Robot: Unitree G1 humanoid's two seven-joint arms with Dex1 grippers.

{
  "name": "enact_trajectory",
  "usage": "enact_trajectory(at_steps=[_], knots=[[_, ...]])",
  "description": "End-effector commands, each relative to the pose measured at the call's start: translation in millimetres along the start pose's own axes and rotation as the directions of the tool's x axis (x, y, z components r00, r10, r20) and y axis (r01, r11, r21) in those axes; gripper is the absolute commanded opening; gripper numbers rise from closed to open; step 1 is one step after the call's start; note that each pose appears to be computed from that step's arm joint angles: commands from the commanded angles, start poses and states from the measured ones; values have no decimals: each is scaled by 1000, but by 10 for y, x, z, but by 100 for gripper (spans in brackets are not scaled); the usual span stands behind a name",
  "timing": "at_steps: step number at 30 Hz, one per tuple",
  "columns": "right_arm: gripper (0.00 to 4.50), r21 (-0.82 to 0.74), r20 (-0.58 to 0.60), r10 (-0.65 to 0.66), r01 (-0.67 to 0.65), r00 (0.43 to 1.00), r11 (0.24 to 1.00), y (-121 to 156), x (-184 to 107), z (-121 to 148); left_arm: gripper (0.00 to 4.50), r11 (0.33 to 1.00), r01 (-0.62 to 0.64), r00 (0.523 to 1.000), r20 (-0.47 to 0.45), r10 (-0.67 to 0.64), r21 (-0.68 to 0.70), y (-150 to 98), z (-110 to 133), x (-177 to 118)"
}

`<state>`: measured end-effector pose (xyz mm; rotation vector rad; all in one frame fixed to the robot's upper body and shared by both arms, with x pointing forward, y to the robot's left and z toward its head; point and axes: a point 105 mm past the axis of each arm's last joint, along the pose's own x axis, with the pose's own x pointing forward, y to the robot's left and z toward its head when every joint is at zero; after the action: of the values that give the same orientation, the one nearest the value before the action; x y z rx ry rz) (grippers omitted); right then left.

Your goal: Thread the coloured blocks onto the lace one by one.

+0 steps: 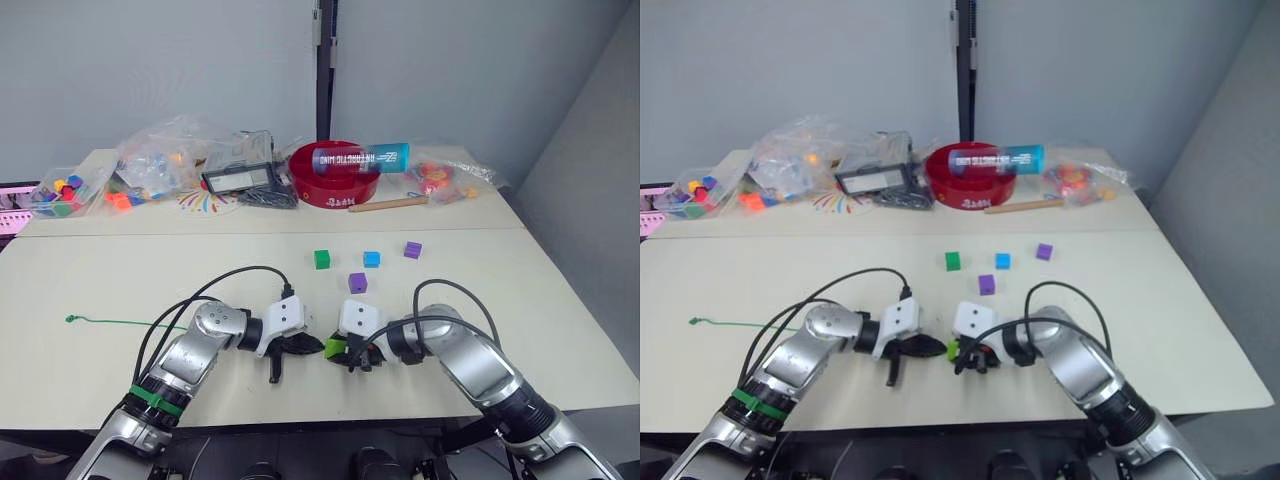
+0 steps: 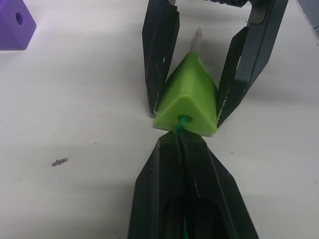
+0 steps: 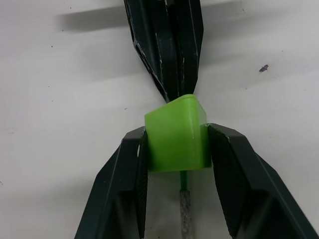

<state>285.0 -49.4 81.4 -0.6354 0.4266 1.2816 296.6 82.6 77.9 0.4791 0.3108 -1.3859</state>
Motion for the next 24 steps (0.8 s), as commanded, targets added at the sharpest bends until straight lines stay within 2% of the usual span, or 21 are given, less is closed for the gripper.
enact_trajectory(at_steps=[1,3,4,6,12,13,19,24], knots=[[132,54,-66,24,-20,998,998,60,92,-208,31,999,-18,1000,-11,18,36,46,34,-82],[132,54,-61,19,-16,998,998,52,98,-202,77,999,-7,999,-31,9,51,33,10,-105],[132,54,-58,15,-12,998,998,47,102,-198,114,999,0,999,-34,1,52,24,6,-112],[236,55,-54,8,-5,999,998,43,100,-198,177,999,5,999,-34,-3,52,19,12,-130],[440,69,-11,-16,17,1000,997,29,-10,-131,378,996,13,1000,-29,-10,91,17,86,-172],[450,74,2,-22,22,1000,997,31,-48,-111,406,996,18,1000,-23,-15,93,11,113,-172],[450,94,122,6,-17,992,995,196,-357,0,406,993,34,999,20,-36,112,16,285,-37],[450,143,112,-65,49,992,989,172,-497,-157,406,990,62,997,36,-67,125,13,349,185]])
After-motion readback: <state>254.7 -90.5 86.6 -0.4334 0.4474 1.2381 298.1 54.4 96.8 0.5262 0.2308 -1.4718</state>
